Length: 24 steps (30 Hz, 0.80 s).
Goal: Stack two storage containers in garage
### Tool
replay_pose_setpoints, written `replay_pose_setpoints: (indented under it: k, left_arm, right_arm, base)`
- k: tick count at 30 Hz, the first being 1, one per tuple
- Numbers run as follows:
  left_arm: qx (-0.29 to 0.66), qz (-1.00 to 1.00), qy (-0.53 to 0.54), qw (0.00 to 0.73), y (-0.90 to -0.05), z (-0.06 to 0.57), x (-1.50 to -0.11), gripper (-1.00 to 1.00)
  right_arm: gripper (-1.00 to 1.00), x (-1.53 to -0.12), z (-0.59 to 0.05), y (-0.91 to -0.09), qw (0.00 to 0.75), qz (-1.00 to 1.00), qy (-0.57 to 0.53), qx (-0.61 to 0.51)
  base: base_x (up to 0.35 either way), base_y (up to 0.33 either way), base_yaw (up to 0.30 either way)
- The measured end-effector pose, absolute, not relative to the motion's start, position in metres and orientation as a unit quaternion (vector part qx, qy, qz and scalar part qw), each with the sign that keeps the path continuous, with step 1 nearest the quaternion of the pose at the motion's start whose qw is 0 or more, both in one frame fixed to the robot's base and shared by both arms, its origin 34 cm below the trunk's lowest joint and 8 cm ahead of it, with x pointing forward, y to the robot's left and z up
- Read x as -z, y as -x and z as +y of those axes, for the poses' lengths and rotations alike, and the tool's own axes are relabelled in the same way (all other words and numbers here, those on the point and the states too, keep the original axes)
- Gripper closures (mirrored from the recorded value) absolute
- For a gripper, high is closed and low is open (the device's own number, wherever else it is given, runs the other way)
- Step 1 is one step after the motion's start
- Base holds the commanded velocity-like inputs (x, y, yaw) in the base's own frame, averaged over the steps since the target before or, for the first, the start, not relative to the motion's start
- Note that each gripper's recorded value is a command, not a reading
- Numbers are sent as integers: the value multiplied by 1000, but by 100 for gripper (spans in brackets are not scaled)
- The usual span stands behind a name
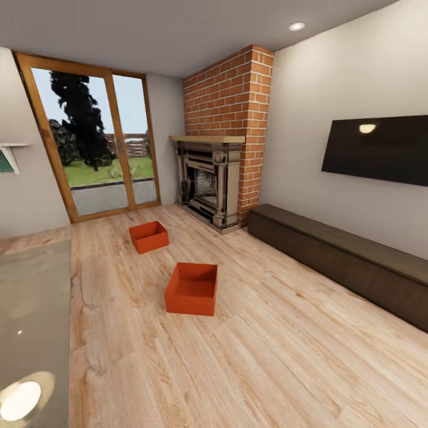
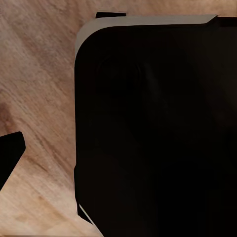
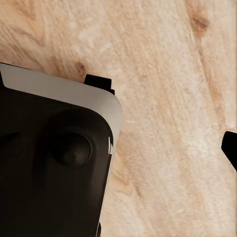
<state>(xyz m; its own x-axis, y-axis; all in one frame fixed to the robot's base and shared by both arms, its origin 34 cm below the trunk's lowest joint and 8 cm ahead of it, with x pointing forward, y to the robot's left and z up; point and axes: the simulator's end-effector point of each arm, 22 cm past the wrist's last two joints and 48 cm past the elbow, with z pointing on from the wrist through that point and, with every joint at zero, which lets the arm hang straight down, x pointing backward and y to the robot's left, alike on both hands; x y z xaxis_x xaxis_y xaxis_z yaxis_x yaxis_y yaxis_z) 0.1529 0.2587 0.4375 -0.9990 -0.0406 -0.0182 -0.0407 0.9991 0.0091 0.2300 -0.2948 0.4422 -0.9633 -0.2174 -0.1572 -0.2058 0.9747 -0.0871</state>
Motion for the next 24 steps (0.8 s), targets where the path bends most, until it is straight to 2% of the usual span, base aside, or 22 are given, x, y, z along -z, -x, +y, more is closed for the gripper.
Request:
replay_pose_setpoints:
  k: [13,24]
  left_arm:
    - [-5,1000,20,10,-153,258,-437,-100]
    - [-4,1000,20,9,-153,257,-438,-100]
  right_arm:
    - [-100,-442,-297,-230,83,990,109,36]
    - [-100,-443,-297,-230,83,990,108,36]
  base:
    - [9,0,3]
    - [277,0,0]
